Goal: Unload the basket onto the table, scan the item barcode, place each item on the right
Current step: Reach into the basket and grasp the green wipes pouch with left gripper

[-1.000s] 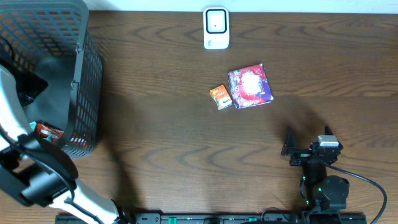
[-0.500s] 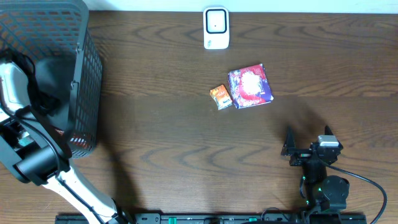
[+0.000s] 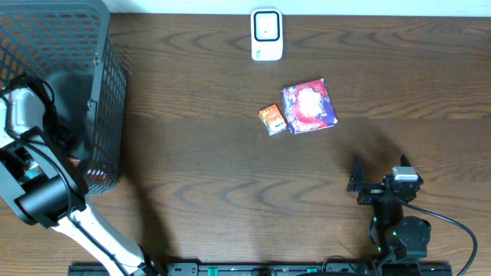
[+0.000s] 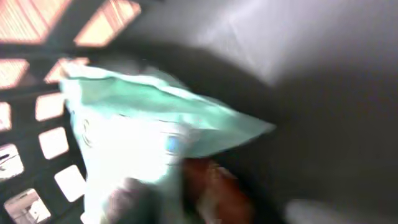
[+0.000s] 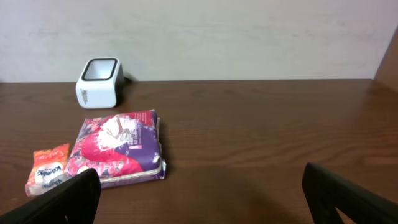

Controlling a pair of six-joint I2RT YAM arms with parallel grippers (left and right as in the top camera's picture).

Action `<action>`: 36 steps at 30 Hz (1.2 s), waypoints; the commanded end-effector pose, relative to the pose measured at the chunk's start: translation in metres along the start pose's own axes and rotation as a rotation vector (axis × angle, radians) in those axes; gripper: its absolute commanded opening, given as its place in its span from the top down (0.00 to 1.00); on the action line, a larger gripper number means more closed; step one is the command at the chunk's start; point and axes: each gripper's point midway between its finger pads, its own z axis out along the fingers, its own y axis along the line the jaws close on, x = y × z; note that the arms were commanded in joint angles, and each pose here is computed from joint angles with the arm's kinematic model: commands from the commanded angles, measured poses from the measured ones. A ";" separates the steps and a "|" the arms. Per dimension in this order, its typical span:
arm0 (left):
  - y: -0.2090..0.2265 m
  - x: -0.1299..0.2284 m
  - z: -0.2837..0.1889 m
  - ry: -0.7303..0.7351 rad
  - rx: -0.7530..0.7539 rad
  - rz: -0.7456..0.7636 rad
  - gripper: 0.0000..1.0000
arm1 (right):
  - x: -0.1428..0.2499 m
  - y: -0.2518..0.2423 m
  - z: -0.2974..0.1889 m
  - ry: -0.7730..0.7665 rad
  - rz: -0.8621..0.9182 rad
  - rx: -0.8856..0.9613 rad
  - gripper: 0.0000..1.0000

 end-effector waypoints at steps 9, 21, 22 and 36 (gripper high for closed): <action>-0.021 0.011 -0.027 0.071 0.194 0.015 0.93 | 0.001 -0.001 0.000 0.000 0.014 0.002 0.01; -0.019 -0.021 -0.171 -0.260 0.611 -0.058 0.93 | 0.001 -0.001 0.000 0.000 0.014 0.002 0.01; -0.015 -0.022 -0.180 -0.289 0.624 -0.064 0.93 | 0.001 -0.001 0.000 0.000 0.014 0.002 0.01; -0.011 -0.008 -0.170 -0.286 0.595 -0.008 0.93 | 0.001 -0.001 0.000 0.000 0.014 0.002 0.01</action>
